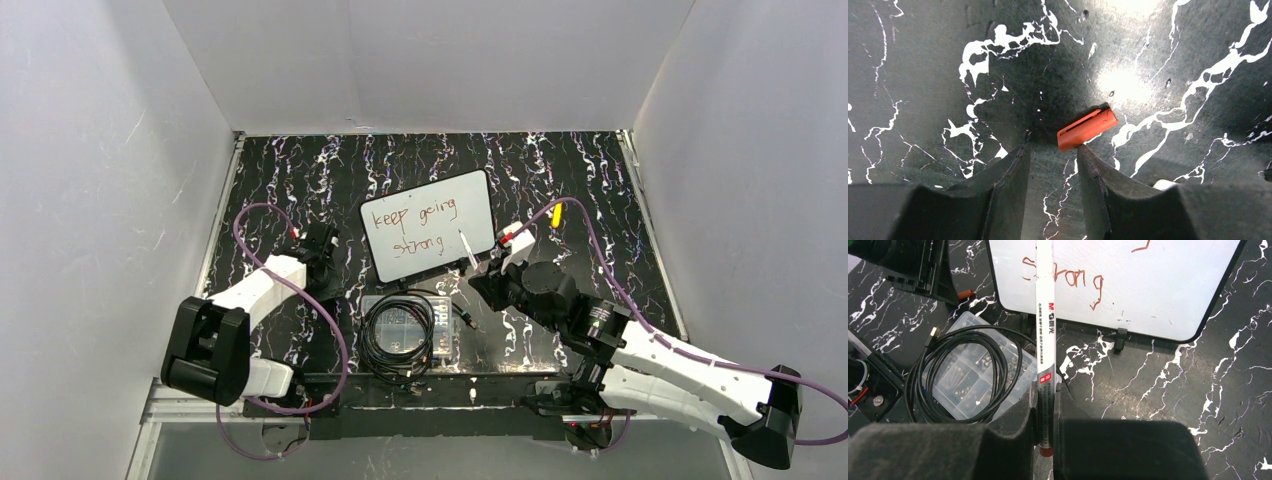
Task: Write a sentence on the whiteboard
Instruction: Adjust the pen cap at the center of the board.
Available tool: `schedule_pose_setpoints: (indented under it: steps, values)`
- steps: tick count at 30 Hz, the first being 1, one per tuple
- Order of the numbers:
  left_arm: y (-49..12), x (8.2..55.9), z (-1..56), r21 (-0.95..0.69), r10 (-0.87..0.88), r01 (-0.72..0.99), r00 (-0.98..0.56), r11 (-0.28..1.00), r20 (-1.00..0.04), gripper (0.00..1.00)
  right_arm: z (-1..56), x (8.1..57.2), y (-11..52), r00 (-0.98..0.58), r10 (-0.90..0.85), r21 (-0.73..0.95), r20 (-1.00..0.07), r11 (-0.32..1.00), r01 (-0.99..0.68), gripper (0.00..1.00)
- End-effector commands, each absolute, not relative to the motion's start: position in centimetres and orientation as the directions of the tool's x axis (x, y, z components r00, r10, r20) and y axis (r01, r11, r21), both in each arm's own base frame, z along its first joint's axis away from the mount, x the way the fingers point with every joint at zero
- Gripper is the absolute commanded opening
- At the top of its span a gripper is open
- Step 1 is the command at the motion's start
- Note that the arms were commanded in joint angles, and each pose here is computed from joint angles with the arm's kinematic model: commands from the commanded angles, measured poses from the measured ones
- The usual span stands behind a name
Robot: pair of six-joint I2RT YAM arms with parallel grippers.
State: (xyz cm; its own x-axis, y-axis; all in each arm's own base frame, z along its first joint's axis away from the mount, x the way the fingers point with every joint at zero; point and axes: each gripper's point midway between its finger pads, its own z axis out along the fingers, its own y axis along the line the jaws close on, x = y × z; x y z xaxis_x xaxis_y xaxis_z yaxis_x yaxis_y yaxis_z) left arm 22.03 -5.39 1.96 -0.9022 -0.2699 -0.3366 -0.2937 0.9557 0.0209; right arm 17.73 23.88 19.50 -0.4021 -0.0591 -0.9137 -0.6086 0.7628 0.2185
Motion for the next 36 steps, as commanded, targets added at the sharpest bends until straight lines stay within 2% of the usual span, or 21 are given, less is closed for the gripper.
schedule_pose_setpoints:
  steps: [1, 15, 19, 30, 36]
  values:
    - [-4.5, 23.3, 3.8, 0.037, -0.273, -0.311, -0.879, 0.950, -0.390, 0.38, 20.3, 18.1, 23.8, -0.379, -0.026, 0.225, -0.925, 0.765, -0.603, 0.01]
    - [-4.9, 25.7, 3.6, 0.017, -0.295, -0.328, -0.871, 0.945, -0.394, 0.33, 20.4, 18.0, 23.4, -0.379, -0.022, 0.225, -0.925, 0.771, -0.595, 0.01]
    - [-5.4, 26.1, 5.0, -0.039, -0.292, -0.307, -0.846, 0.951, -0.446, 0.38, 20.3, 18.0, 23.3, -0.378, -0.023, 0.223, -0.925, 0.774, -0.593, 0.01]
    - [-5.9, 24.0, 4.9, -0.086, -0.351, -0.346, -0.847, 0.934, -0.400, 0.39, 19.9, 18.0, 23.6, -0.395, -0.044, 0.220, -0.918, 0.772, -0.596, 0.01]
    - [-4.7, 23.2, 4.5, -0.043, -0.374, -0.391, -0.838, 0.920, -0.398, 0.40, 20.1, 17.9, 23.5, -0.391, -0.036, 0.224, -0.920, 0.770, -0.598, 0.01]
